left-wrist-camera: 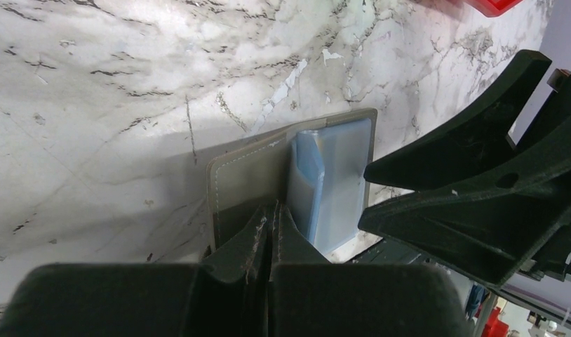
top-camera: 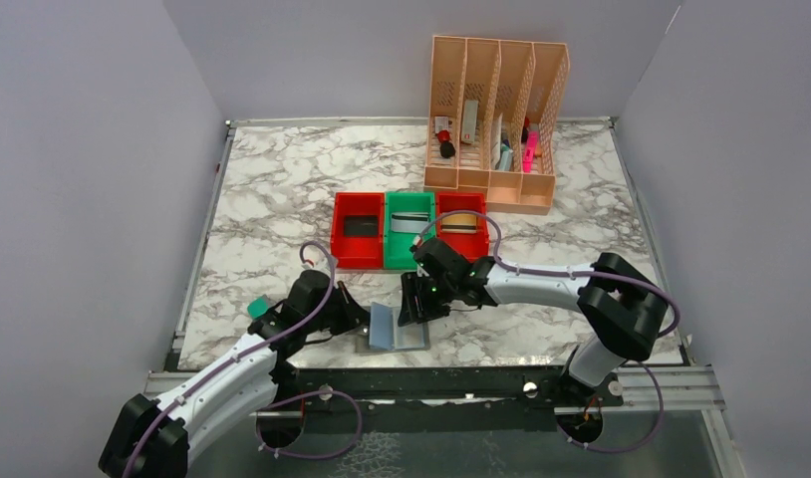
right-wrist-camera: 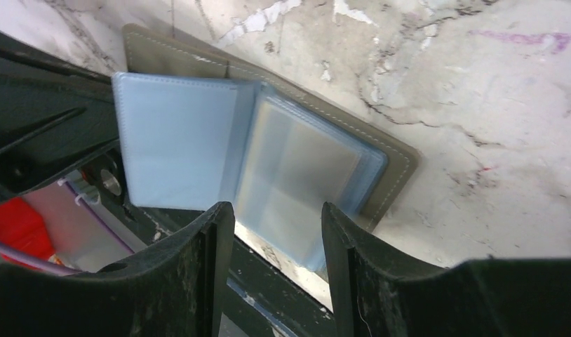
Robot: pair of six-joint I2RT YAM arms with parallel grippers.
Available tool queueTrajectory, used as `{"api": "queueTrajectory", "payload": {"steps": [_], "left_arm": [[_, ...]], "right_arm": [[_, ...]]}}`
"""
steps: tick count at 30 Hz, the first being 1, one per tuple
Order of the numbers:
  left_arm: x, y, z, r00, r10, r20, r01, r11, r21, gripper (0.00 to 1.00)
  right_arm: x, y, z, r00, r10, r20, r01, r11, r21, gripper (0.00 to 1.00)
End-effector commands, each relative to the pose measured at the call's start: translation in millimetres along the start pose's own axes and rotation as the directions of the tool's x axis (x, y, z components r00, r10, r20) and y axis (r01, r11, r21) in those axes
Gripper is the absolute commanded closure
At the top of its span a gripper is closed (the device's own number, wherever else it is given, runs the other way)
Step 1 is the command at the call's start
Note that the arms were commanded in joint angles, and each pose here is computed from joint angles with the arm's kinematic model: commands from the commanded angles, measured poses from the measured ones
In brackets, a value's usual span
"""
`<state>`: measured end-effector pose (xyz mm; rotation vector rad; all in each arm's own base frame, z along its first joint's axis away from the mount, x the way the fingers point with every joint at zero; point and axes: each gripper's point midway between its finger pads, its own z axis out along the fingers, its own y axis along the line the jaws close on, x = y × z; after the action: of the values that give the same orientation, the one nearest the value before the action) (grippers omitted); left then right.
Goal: Take the credit cards out of the card holder
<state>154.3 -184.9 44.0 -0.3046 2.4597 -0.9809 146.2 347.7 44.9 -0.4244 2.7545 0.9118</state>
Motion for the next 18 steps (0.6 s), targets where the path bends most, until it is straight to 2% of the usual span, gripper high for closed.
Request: {"api": "queueTrajectory", "payload": {"steps": [1, 11, 18], "left_arm": [[5, -5, -1, 1.000, 0.000, -0.012, 0.000, 0.999, 0.034, 1.00], [10, -8, -2, 0.997, -0.070, 0.034, 0.067, 0.995, 0.072, 1.00], [17, -12, 8, 0.987, -0.149, 0.054, 0.142, 0.983, 0.117, 1.00]], "right_arm": [[-9, -10, -6, 0.999, -0.005, 0.047, 0.001, 0.997, 0.083, 0.45], [-7, -26, -15, 0.996, 0.022, 0.086, -0.035, 0.988, 0.152, 0.43], [-12, -40, -44, 0.978, 0.041, 0.202, -0.084, 0.975, 0.206, 0.41]]}}
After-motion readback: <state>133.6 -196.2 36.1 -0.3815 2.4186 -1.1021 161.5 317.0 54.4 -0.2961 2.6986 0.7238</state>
